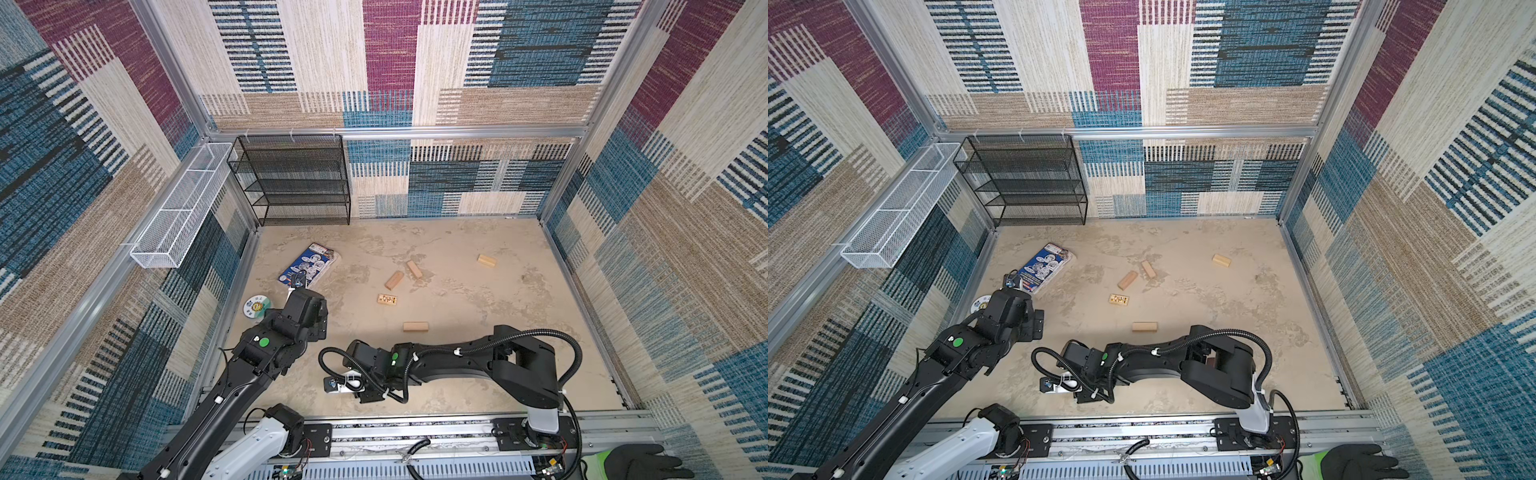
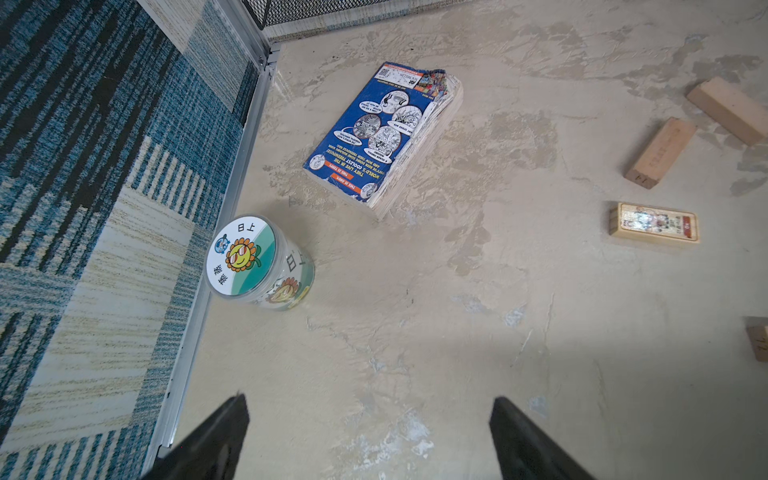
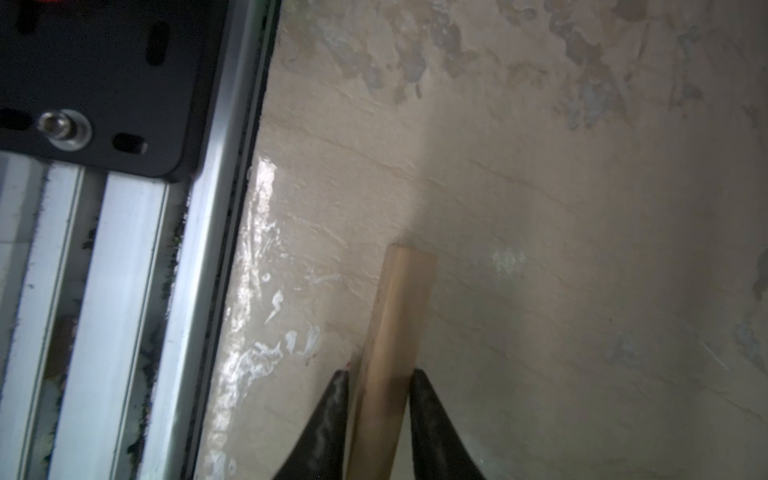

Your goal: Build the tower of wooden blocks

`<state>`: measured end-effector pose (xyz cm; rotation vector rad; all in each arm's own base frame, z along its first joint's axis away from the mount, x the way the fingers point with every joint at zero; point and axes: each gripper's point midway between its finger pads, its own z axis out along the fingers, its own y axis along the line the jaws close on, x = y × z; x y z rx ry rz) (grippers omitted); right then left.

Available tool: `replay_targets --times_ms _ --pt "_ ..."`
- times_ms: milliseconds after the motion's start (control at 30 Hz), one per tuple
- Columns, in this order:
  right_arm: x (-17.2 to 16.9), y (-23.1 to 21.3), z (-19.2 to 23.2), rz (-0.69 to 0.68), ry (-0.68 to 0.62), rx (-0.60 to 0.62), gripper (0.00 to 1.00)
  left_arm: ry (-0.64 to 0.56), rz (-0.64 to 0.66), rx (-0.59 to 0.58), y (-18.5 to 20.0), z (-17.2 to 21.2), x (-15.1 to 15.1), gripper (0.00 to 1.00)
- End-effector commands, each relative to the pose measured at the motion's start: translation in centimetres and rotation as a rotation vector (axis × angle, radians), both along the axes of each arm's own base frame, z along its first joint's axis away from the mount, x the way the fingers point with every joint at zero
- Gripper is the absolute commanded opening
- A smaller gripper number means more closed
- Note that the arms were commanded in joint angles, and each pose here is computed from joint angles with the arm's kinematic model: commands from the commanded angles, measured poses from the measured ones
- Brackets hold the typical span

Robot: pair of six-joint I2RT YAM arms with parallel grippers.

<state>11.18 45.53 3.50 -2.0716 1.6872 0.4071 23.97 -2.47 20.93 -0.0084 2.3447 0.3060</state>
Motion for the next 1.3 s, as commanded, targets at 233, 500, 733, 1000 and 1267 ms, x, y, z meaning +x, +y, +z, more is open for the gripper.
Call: replay_targets --times_ms 233,500,733,1000,1267 --pt "1.6 -0.5 0.3 -0.082 -0.071 -0.003 0.17 -0.012 0.014 -0.015 0.1 0.3 0.0 0.95" --pt "4.3 -2.6 1.2 -0.214 -0.216 0.026 0.14 -0.018 0.014 -0.024 0.1 0.4 -0.1 0.95" --pt "4.5 -4.5 0.7 -0.258 -0.283 -0.003 0.19 -0.015 0.012 -0.024 0.0 0.4 -0.1 0.95" --pt "2.9 -5.1 1.1 -0.247 -0.259 0.012 0.33 -0.021 0.012 -0.027 0.1 0.5 -0.1 0.95" --pt "1.1 -5.1 1.7 -0.199 -0.176 0.051 0.41 -0.022 0.011 -0.032 0.0 0.5 -0.2 0.95"
